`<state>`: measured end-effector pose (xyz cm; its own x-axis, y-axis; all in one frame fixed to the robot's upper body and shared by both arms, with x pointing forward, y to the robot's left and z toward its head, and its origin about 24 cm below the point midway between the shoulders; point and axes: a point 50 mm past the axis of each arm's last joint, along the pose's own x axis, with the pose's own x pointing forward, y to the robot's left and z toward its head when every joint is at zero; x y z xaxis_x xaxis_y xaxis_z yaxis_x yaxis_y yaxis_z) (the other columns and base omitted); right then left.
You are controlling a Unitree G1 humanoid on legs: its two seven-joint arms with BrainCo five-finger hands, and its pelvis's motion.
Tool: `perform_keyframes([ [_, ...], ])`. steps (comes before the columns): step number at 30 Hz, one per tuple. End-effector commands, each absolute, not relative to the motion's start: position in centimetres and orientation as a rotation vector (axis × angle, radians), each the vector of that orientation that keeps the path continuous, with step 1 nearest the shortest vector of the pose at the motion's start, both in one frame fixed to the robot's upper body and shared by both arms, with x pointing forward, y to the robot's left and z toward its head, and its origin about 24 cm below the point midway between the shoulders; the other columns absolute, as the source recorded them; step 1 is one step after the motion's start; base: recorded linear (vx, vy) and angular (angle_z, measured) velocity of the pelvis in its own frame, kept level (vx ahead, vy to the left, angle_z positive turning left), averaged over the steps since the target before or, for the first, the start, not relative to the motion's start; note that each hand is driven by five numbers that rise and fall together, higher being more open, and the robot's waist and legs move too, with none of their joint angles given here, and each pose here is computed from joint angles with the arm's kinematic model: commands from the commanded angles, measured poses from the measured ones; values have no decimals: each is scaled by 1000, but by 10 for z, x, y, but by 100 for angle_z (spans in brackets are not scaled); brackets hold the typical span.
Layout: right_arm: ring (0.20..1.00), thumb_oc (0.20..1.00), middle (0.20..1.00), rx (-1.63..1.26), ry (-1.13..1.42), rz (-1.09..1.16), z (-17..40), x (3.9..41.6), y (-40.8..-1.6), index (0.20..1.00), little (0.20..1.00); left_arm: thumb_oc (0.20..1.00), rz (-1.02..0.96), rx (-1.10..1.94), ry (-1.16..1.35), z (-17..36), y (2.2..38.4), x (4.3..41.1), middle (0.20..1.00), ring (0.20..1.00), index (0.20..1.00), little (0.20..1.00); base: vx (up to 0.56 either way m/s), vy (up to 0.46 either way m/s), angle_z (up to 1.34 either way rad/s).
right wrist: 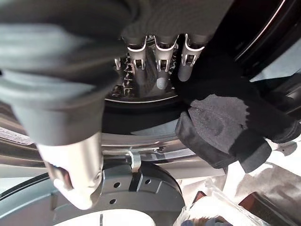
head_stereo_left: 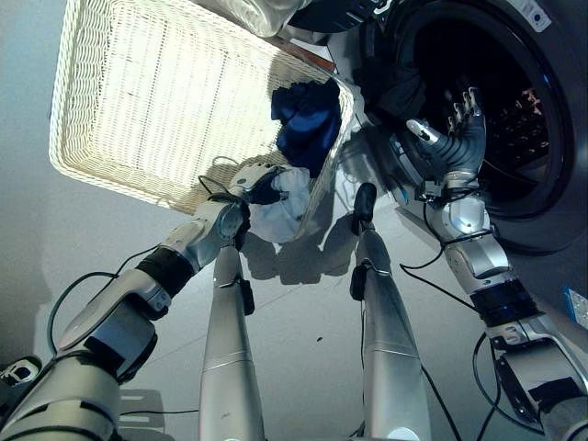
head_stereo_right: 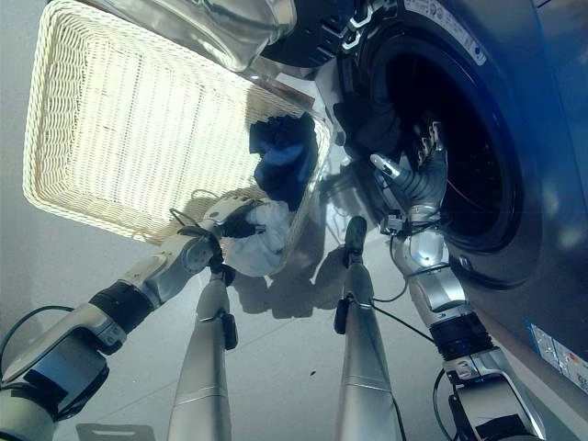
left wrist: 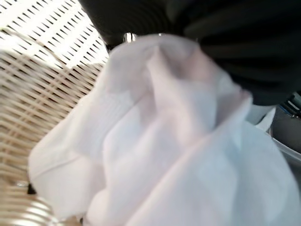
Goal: Put the clothes into the washing machine.
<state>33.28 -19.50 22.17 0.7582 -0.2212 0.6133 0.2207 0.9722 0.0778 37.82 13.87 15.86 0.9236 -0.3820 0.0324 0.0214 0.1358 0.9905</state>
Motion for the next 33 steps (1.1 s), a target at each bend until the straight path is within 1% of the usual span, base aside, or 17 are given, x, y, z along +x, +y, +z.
perform_keyframes([
  [1, 1000, 1000, 1000, 11, -778, -223, 237, 323, -196, 1000, 1000, 200, -428, 1422, -216, 118, 132, 367, 200, 200, 200, 200, 0, 0, 0],
  [6, 1000, 1000, 1000, 13, -779, -223, 236, 323, -195, 1000, 1000, 200, -433, 1414, -211, 115, 132, 366, 200, 200, 200, 200, 0, 0, 0],
  [8, 1000, 1000, 1000, 14, -775, -213, 235, 323, -194, 1000, 1000, 200, -429, 1364, -195, 114, 133, 366, 200, 200, 200, 200, 0, 0, 0],
  [9, 1000, 1000, 1000, 16, -770, -201, 235, 323, -194, 1000, 1000, 200, -405, 1279, -194, 114, 133, 366, 200, 200, 200, 200, 0, 0, 0],
  [10, 1000, 1000, 1000, 16, -770, -201, 235, 323, -194, 1000, 1000, 200, -405, 1279, -194, 114, 133, 366, 200, 200, 200, 200, 0, 0, 0],
  [12, 1000, 1000, 1000, 19, -759, -167, 234, 323, -192, 1000, 1000, 200, -339, 1022, -192, 115, 136, 365, 200, 200, 200, 200, 0, 0, 0],
  [13, 1000, 1000, 1000, 22, -756, -161, 234, 324, -192, 1000, 1000, 200, -333, 989, -191, 115, 136, 365, 200, 200, 200, 200, 0, 0, 0],
  [14, 1000, 1000, 1000, 36, -746, -135, 232, 324, -190, 1000, 1000, 200, -286, 800, -210, 118, 139, 364, 200, 200, 200, 200, 0, 0, 0],
  [18, 1000, 1000, 1000, 134, -705, -36, 227, 323, -184, 1000, 1000, 200, -211, 388, -341, 139, 149, 358, 200, 200, 200, 200, 0, 0, 0],
  [19, 1000, 1000, 1000, 138, -702, -30, 227, 323, -184, 1000, 1000, 200, -207, 368, -350, 140, 149, 358, 200, 200, 200, 200, 0, 0, 0],
  [21, 1000, 1000, 1000, 231, -673, 37, 221, 321, -179, 1000, 1000, 200, -188, 153, -456, 155, 154, 350, 200, 200, 200, 200, 0, 0, 0],
  [24, 1000, 1000, 1000, 270, -665, 71, 217, 318, -174, 1000, 1000, 200, -183, 64, -515, 162, 156, 345, 200, 200, 200, 200, -3, 12, 0],
  [25, 1000, 1000, 1000, 341, -660, 155, 214, 311, -164, 1000, 1000, 200, -183, -87, -651, 177, 156, 330, 200, 200, 200, 200, 0, 0, 0],
  [30, 1000, 1000, 1000, 349, -695, 265, 222, 299, -150, 1000, 1000, 200, -188, -223, -819, 199, 157, 311, 200, 200, 200, 200, -2, 6, 0],
  [33, 1000, 1000, 1000, 325, -712, 315, 227, 294, -143, 1000, 1000, 200, -202, -250, -880, 207, 155, 305, 200, 200, 200, 200, 0, 0, 0],
])
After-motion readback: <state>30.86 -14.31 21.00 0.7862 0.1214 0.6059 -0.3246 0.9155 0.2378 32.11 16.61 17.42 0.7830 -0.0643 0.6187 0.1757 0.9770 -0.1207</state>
